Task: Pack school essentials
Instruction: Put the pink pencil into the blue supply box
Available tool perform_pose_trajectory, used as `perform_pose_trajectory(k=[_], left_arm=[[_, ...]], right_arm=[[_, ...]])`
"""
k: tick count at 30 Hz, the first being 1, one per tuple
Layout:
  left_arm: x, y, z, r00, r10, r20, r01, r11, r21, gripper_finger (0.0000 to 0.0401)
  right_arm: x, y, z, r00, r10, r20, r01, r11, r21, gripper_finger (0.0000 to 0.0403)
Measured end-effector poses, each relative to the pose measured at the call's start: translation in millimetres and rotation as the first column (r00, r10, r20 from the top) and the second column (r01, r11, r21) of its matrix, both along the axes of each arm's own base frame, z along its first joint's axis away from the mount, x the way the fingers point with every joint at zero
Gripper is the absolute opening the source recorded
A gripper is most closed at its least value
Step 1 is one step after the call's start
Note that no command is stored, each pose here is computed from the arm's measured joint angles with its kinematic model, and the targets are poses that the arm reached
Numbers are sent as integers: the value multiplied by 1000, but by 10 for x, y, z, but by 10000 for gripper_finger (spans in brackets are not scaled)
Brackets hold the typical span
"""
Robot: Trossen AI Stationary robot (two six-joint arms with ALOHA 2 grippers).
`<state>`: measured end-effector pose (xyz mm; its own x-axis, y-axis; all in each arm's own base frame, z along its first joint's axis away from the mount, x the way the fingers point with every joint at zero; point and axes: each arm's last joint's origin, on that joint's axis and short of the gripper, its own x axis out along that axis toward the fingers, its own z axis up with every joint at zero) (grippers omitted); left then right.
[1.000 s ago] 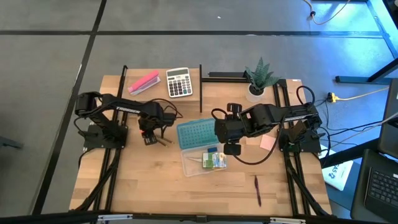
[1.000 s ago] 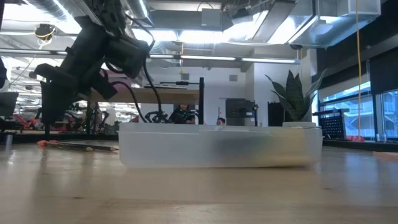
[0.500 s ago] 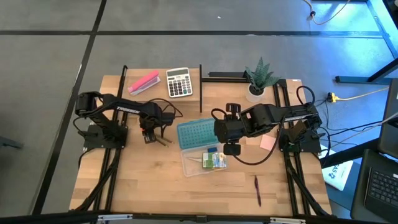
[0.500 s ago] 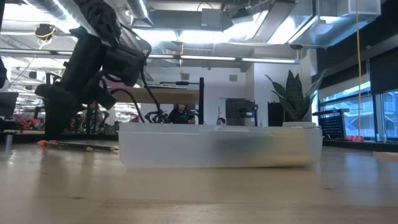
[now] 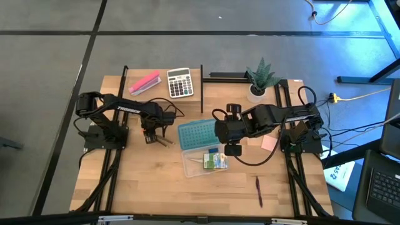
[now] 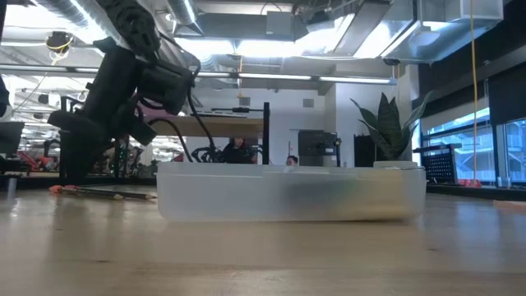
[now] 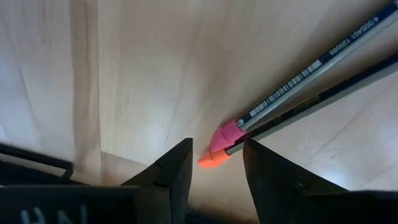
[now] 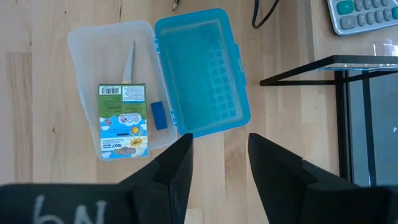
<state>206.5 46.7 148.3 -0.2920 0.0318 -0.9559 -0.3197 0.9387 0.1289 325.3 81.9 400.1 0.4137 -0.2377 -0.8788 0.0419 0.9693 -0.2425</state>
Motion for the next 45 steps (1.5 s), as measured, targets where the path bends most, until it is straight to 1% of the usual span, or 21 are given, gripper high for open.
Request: perform_pose_trajectory(k=[3, 7, 15, 20, 27, 36, 45], left_arm=[[25, 6, -8, 1000, -2, 27, 2, 1000, 6, 135], [26, 6, -8, 1000, -3, 27, 3, 1000, 9, 135], [-103, -25, -111, 1000, -2, -25, 1, 1000, -10, 135], [-104, -25, -116, 1000, -5, -23, 4, 1000, -12, 135], [-84, -21, -125, 999, -51, -4, 51, 999, -13, 135], [-48, -12, -146, 994, -104, 32, 105, 994, -14, 135], [-41, -11, -148, 994, -105, 40, 105, 994, -15, 135]], right_arm=[[0, 0, 0, 1000, 0, 0, 0, 1000, 0, 156], [0, 0, 1, 1000, 0, 0, 0, 1000, 0, 156], [0, 0, 0, 1000, 1, -1, -1, 1000, 0, 156], [9, -40, 0, 1000, -10, -1, 10, 1000, 0, 156], [23, -101, 0, 1000, -28, -2, 28, 1000, -1, 156], [23, -101, 0, 1000, -27, -2, 27, 1000, -1, 156], [23, -101, 0, 1000, -27, -2, 27, 1000, -1, 156]])
